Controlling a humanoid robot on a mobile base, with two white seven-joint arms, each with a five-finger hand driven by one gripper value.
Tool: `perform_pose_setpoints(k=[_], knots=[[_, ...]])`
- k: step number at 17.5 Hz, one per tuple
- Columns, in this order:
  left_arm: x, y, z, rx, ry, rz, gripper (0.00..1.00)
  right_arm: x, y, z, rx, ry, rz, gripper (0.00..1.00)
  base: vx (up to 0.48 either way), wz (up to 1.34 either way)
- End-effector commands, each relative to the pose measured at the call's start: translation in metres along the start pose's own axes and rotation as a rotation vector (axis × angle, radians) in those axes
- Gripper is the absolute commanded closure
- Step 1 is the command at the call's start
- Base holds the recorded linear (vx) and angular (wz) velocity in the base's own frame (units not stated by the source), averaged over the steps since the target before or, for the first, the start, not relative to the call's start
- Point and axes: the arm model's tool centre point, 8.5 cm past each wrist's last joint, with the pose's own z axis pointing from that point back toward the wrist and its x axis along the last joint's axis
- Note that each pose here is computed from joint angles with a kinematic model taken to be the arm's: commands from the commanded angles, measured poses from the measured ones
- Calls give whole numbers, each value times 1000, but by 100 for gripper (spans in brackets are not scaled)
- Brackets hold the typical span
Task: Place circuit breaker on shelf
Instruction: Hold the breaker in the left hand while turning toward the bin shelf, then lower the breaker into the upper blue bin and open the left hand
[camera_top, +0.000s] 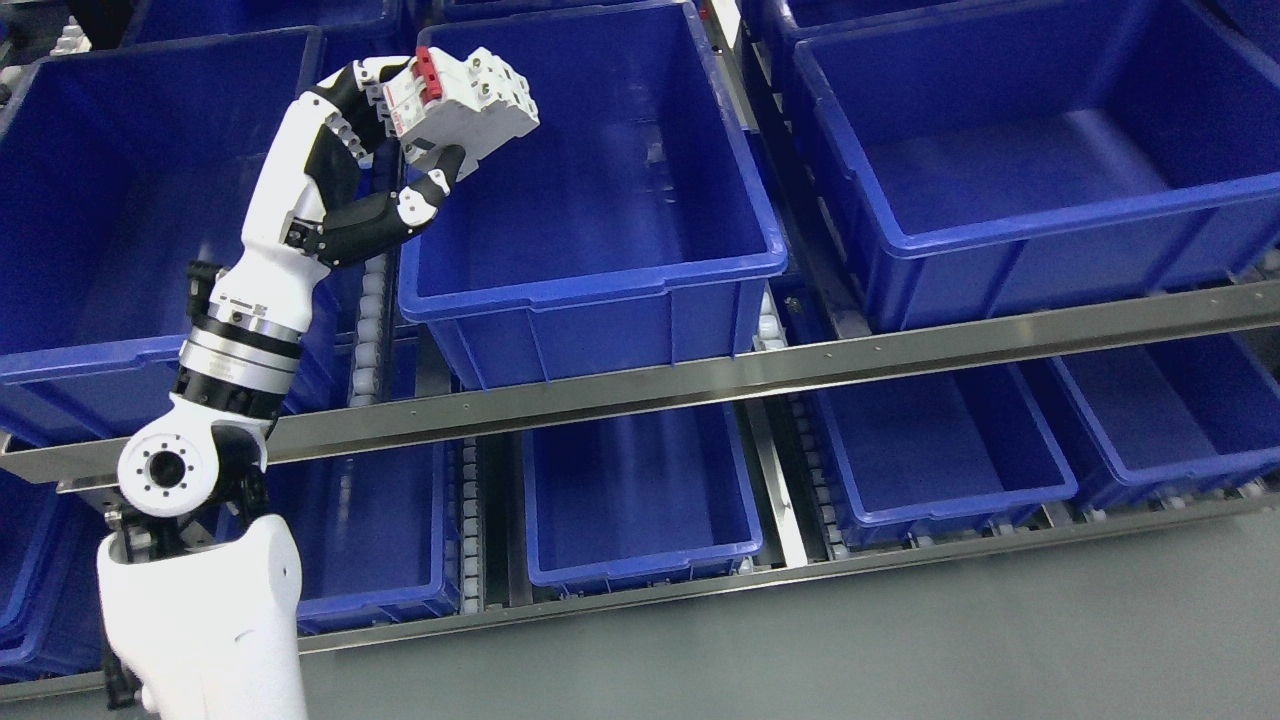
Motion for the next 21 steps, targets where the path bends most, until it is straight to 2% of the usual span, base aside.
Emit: perform_pose_setpoints(k=[1, 4, 6, 10, 12, 14, 17, 21], knots=[[-47, -27, -34, -149, 208, -62, 88, 0, -11, 0, -17, 4, 2, 0, 189, 232], [-55, -17, -65, -162, 278, -97, 86, 0, -11, 0, -17, 4, 2, 0, 213, 92], [-77, -18, -76, -184, 364, -101, 86, 0, -11, 0, -17, 4, 2, 0, 221, -115], [-110, -24, -68, -219, 493, -120, 86, 0, -11, 0, -17, 4, 2, 0, 249, -181], [-129, 2, -54, -237, 611, -198, 86, 0, -11, 0, -17, 4, 2, 0, 188, -168], [-152, 7, -37, -310, 713, -247, 86, 0, -11, 0, -17, 4, 2, 0, 134, -117], [-152, 20, -44, -333, 746, -287, 84, 0, -11, 0, -17, 4, 2, 0, 86, -112], [-157, 12, -57, -390, 794, -305, 83, -1, -11, 0, -18, 5, 2, 0, 29, -53]])
